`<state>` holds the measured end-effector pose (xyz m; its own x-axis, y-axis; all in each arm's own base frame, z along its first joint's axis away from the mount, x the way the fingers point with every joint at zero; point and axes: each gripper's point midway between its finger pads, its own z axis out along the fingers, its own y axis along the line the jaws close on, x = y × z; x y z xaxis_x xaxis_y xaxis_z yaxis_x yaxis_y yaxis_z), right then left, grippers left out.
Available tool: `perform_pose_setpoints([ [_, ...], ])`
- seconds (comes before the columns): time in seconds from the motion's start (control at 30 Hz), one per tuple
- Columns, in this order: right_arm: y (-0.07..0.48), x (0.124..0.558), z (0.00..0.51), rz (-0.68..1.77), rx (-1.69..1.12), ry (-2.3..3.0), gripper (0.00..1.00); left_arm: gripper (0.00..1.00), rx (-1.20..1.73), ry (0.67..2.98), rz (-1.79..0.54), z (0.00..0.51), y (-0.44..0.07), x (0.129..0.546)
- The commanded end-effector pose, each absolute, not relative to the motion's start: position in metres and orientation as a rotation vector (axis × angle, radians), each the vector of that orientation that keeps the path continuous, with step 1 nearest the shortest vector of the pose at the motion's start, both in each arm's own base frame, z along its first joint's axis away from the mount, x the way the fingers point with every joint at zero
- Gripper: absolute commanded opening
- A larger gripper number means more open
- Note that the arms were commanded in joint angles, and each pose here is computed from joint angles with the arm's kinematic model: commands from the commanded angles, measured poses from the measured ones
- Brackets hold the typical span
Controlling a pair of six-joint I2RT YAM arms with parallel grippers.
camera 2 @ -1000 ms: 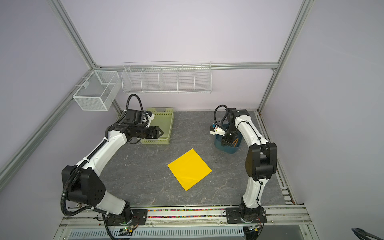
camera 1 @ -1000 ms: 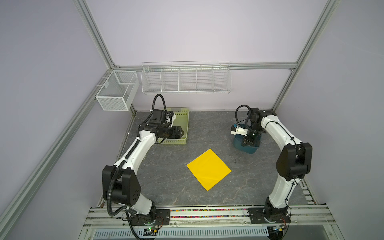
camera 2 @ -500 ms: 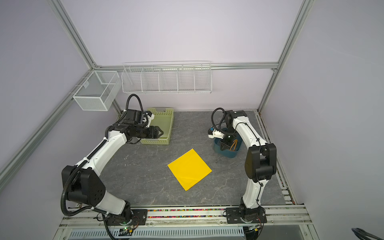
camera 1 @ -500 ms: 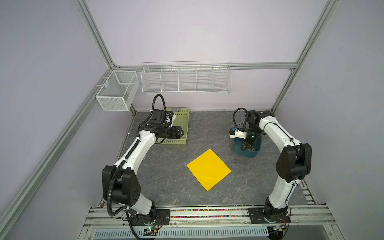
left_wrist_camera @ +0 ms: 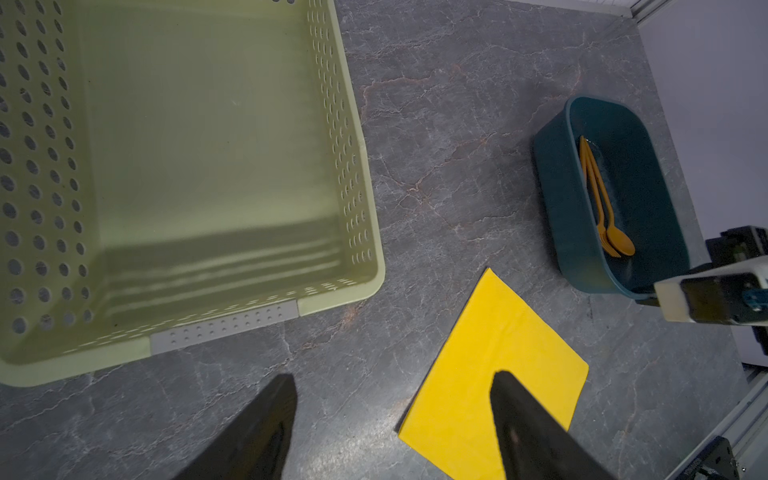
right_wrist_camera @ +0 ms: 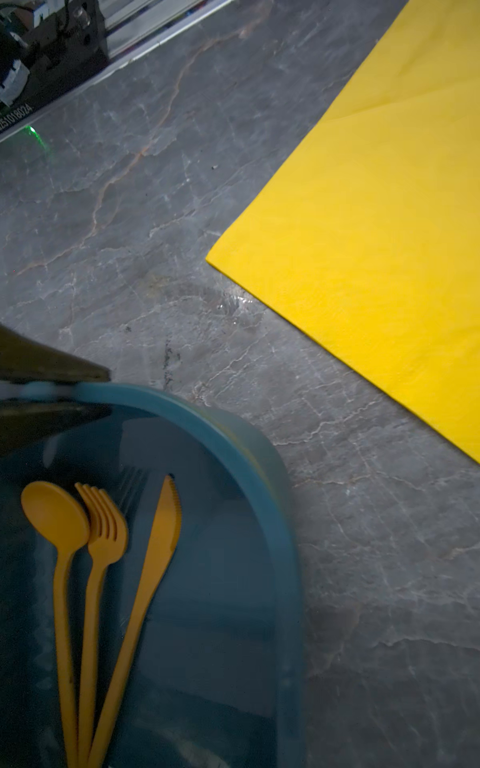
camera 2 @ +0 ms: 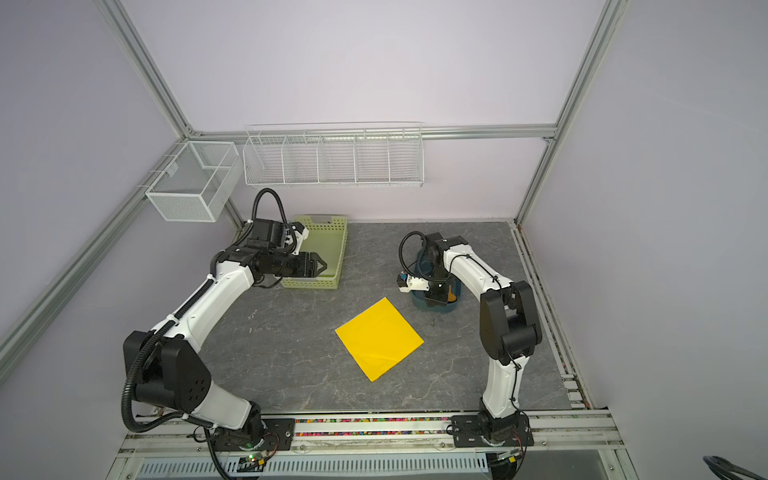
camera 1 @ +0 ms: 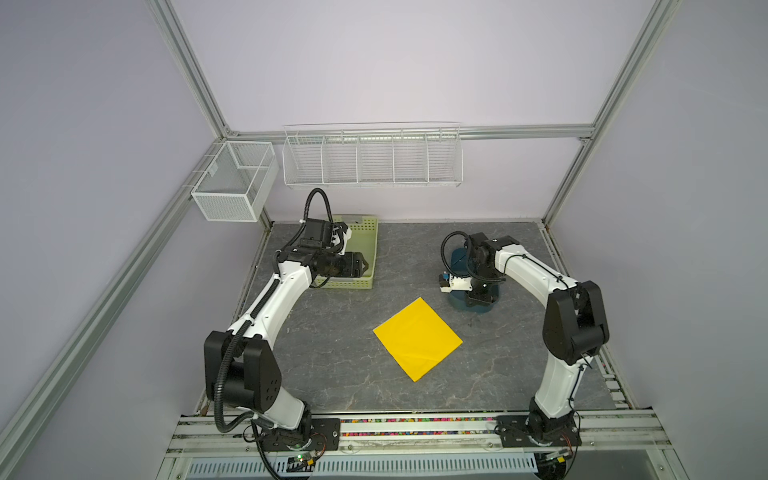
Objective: Place the utensils on the paper napkin and roll it up
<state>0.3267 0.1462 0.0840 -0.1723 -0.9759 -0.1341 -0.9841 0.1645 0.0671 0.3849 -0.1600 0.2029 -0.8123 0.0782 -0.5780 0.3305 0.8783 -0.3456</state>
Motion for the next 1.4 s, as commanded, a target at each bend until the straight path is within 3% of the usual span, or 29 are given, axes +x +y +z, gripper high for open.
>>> perform_pose_setpoints([
  [0.0,0.147,0.333,0.069,0.203,-2.037,2.291,0.13,0.75,0.29,2.468,-0.613,0.205,-0.16,0.382],
  [0.37,0.126,0.336,0.051,0.202,-1.97,2.375,0.18,0.75,0.285,2.486,-0.607,0.199,-0.159,0.383],
  [0.43,0.12,0.338,0.052,0.177,-1.943,2.388,0.23,0.75,0.284,2.489,-0.609,0.198,-0.159,0.384],
  [0.5,0.113,0.34,0.054,0.14,-1.913,2.404,0.35,0.75,0.284,2.492,-0.612,0.197,-0.16,0.384],
  [0.87,0.079,0.344,0.062,0.01,-1.78,2.523,0.38,0.75,0.282,2.496,-0.619,0.195,-0.161,0.385],
  [1.03,0.059,0.348,0.07,-0.026,-1.673,2.576,0.52,0.75,0.281,2.5,-0.622,0.194,-0.161,0.385],
  [1.37,0.038,0.352,0.083,-0.085,-1.503,2.686,0.62,0.75,0.28,2.506,-0.629,0.192,-0.162,0.387],
])
